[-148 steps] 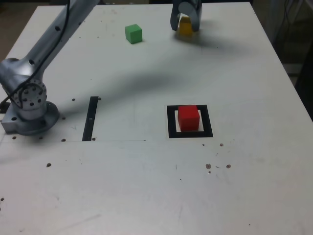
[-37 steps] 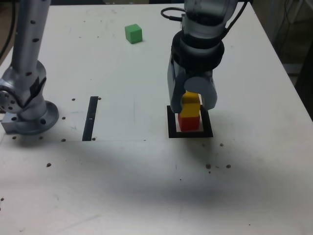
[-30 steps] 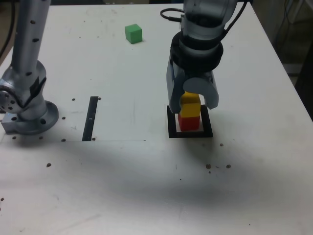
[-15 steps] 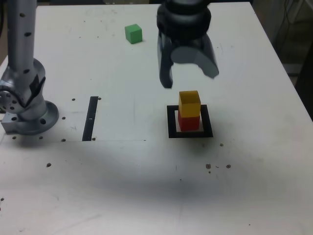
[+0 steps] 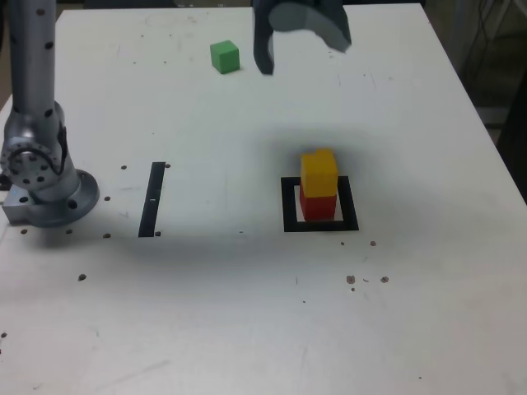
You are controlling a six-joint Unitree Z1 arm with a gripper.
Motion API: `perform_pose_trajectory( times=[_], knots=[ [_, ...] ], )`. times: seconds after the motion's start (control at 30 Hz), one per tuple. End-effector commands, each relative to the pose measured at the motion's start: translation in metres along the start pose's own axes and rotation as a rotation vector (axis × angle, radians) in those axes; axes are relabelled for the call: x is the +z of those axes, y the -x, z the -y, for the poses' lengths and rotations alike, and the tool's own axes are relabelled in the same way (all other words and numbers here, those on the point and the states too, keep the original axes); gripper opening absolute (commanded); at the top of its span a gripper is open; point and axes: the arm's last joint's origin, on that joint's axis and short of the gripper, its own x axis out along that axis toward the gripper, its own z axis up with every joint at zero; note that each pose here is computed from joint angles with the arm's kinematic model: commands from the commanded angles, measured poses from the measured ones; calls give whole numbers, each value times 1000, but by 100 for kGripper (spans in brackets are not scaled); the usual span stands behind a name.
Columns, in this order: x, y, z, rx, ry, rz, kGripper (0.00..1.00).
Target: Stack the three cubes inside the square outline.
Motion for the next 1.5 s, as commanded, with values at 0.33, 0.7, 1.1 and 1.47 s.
perform_pose_trajectory(
  times=[0.33,0.7,1.1,1.47],
  knots=[
    [-48,-51,-142,-19,261,-108,99],
    [-87,-100,-208,-92,428,-247,99],
    [-73,-139,-220,-182,403,-297,97],
    [-59,-176,-232,-219,389,-316,92]
  ],
)
